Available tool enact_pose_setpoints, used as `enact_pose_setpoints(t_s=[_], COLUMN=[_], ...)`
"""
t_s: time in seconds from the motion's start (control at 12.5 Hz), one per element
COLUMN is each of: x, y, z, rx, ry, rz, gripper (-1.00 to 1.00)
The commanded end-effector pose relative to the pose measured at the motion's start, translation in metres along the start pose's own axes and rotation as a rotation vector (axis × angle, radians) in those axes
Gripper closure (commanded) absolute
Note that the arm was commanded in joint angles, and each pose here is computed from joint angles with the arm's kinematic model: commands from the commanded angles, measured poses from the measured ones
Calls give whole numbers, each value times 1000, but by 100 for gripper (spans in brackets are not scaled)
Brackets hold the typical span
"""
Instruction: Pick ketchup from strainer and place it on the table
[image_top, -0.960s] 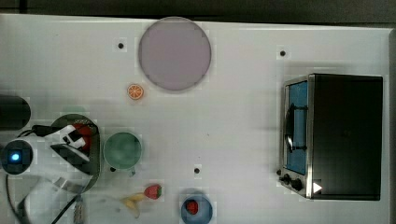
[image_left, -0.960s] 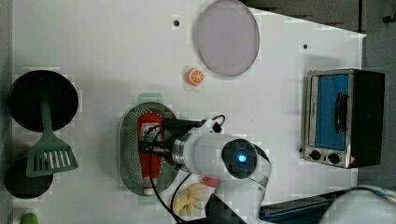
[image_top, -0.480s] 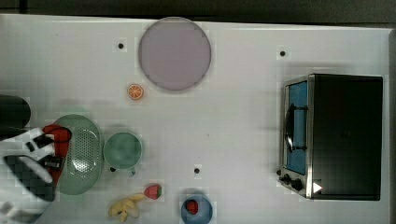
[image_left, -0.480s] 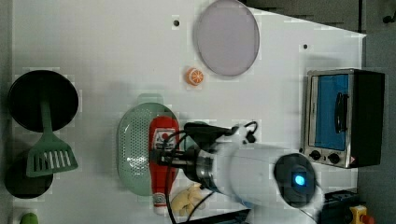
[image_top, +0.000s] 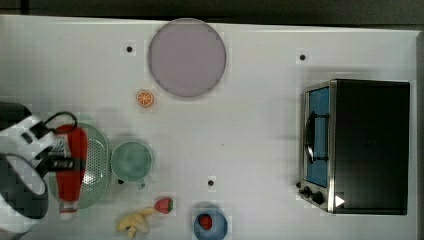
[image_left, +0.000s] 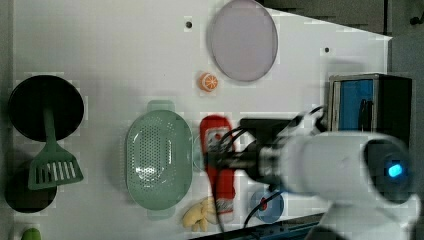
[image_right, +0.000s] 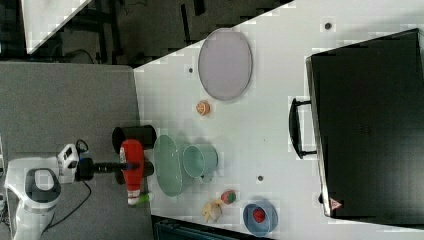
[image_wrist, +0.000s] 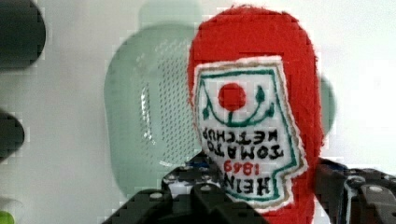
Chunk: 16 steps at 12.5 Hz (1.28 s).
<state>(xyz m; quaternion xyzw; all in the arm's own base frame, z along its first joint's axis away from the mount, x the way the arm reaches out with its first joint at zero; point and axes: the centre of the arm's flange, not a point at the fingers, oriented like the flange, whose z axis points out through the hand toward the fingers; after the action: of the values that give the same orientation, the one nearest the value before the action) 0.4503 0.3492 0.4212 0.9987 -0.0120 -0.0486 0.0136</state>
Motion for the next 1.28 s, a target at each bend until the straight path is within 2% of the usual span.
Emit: enact_pose_setpoints(t_s=[0.08,0.24,0.4,0.64,0.8,0.96,1.28], x=[72,93,110,127,128,124,111], y=[104,158,214,293,339,373,397], z=[-43,-54,-56,-45,-27,-3,63], rx=[25,13,4,1,-3,-3,10], ry=[56,82,88,68,34,16,51], rz=[30,30,10,49,113,169,214], gripper=[-13,-13,-13,-13,-13,-13,-13])
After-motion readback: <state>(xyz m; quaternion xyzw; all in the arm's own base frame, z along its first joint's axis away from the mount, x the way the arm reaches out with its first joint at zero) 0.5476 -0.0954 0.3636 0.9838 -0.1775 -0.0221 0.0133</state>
